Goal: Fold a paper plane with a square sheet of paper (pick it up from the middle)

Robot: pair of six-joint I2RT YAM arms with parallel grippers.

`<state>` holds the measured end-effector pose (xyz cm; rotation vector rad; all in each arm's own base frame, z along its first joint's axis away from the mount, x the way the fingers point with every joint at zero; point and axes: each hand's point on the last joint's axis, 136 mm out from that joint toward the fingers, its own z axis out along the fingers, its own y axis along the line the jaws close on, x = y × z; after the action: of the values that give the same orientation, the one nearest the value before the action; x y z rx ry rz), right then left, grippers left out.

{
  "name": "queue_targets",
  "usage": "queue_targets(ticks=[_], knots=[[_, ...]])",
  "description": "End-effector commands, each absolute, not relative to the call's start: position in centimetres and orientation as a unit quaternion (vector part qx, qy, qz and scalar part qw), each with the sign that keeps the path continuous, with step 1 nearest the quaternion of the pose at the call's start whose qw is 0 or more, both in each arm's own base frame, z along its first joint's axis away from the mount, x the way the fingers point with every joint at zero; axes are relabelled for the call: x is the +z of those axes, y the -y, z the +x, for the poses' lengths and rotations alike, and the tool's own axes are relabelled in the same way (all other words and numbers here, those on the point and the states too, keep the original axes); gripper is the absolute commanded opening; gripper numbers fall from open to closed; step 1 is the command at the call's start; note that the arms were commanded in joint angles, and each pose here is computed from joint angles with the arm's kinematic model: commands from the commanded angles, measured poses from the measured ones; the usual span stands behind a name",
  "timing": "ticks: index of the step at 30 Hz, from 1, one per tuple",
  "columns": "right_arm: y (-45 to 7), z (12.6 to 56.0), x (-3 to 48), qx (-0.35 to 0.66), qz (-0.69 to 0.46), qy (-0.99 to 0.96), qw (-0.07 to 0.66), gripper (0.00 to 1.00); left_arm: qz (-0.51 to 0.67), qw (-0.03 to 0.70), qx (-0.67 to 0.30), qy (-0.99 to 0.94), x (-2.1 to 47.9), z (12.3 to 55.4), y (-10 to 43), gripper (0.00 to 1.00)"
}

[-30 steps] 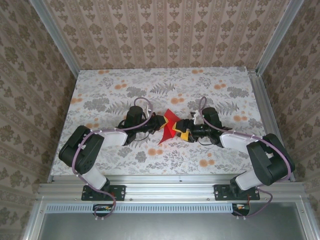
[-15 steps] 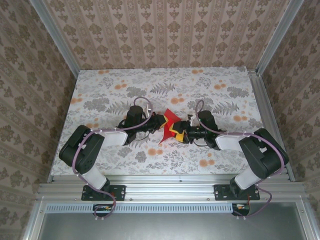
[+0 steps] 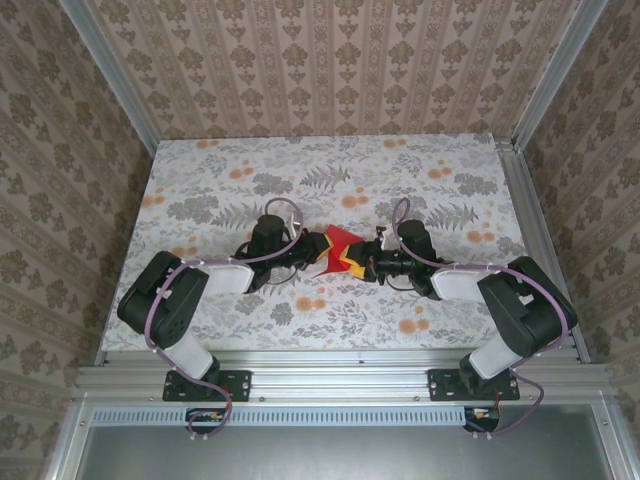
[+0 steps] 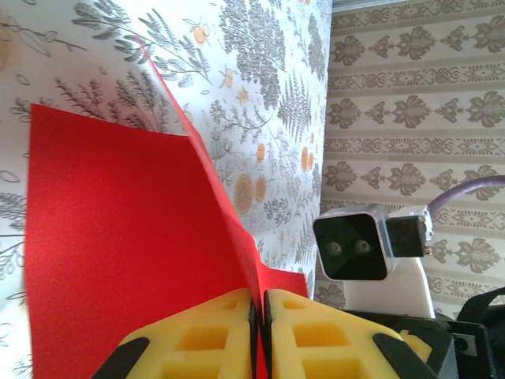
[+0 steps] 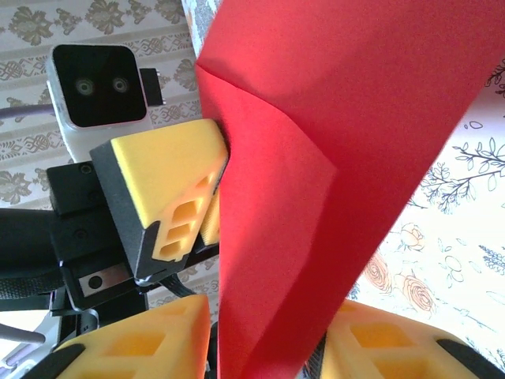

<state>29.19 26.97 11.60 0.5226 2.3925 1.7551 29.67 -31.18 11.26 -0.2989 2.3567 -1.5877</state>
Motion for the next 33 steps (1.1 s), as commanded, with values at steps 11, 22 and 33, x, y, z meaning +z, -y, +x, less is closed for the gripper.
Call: queue_targets(ticks=[11, 22, 33], knots=[[-26.7, 29.3, 11.4, 0.582, 0.176, -0.792, 0.063, 0.22, -0.092, 0.155, -0.55, -0.815, 11.9, 29.7, 30.5, 0.25], [-24.4, 28.7, 12.5, 0.483, 0.112, -0.865, 0.084, 0.06, -0.058, 0.177, -0.522, -0.832, 14.4, 29.8, 28.8, 0.5], [-15.4, 28.1, 13.8, 0.14, -0.031, -0.983, 0.118, 0.01, 0.0, 0.176, -0.518, -0.837, 18.2, 29.9, 27.4, 0.62]])
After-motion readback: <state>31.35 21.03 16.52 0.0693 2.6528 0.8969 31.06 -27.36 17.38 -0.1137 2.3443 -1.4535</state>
